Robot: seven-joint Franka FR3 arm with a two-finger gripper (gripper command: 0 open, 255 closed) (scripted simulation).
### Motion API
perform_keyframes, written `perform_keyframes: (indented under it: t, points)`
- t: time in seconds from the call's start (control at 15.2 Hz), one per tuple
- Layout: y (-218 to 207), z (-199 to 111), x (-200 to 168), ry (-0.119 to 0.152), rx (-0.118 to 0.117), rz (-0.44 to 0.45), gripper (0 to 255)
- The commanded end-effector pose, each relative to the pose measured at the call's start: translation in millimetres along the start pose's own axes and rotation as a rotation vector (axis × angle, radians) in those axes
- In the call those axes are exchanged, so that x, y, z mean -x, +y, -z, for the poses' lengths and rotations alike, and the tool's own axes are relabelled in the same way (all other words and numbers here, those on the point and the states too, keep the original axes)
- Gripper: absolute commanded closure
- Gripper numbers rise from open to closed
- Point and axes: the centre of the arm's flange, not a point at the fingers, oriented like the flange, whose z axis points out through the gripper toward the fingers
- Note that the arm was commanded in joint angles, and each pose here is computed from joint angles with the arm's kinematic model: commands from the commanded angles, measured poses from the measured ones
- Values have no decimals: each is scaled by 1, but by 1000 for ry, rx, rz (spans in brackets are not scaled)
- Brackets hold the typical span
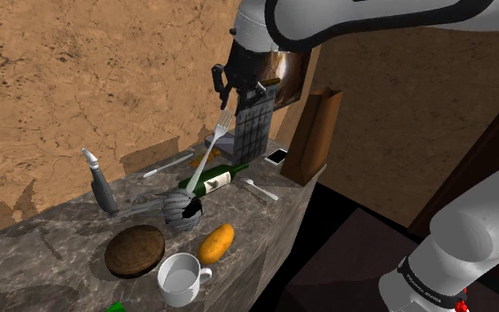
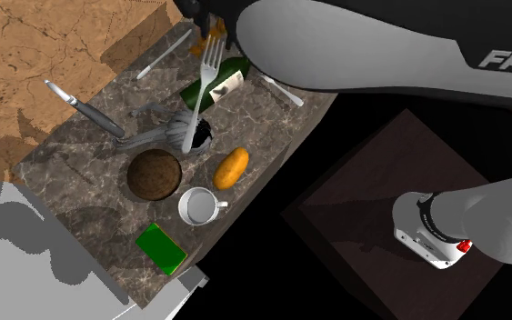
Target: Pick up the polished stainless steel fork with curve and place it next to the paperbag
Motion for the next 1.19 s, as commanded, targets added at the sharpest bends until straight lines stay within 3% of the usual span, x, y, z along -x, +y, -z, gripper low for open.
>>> perform_keyframes:
  t: [0.0,0.66,1.12]
  points:
    - [-3,10,-1,0,0,0,255]
    - [-15,56,-8,0,0,0,255]
    - [1,47,-99,0,0,0,255]
